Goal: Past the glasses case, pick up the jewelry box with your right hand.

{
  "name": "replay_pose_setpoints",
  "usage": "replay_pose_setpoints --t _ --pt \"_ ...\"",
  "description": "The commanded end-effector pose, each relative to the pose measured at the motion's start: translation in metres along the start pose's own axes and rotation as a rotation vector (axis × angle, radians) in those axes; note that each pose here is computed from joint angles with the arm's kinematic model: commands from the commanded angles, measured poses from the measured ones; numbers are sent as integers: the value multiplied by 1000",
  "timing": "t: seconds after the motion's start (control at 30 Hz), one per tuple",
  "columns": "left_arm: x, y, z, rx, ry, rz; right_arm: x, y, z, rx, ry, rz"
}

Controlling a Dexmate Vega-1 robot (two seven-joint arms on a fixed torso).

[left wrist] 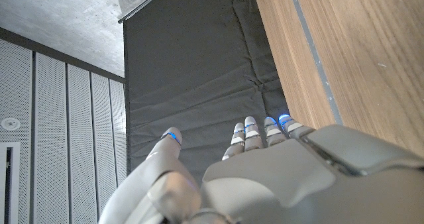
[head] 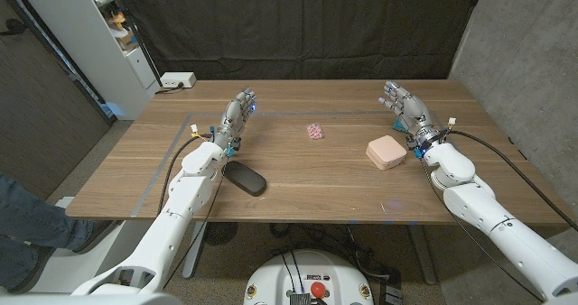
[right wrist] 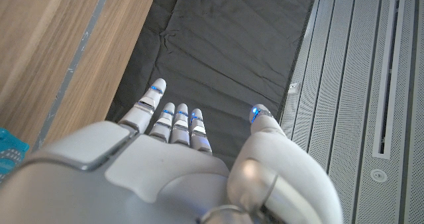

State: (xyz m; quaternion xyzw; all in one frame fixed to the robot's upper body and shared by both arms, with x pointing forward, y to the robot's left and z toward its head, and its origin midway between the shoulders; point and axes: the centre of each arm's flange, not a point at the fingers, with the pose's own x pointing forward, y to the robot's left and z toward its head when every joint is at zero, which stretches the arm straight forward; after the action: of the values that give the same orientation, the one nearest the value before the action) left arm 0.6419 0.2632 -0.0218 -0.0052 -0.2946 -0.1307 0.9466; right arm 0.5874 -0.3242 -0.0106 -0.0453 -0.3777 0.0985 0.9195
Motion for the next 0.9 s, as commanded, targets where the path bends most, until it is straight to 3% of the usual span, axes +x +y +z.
replay_pose_setpoints --t 0.03,0.9 --pt "-3 -1 1 6 6 -7 -8 -4 8 -41 -18 3" --pt "-1 -1 3 10 0 -14 -25 -11 24 -185 -53 11"
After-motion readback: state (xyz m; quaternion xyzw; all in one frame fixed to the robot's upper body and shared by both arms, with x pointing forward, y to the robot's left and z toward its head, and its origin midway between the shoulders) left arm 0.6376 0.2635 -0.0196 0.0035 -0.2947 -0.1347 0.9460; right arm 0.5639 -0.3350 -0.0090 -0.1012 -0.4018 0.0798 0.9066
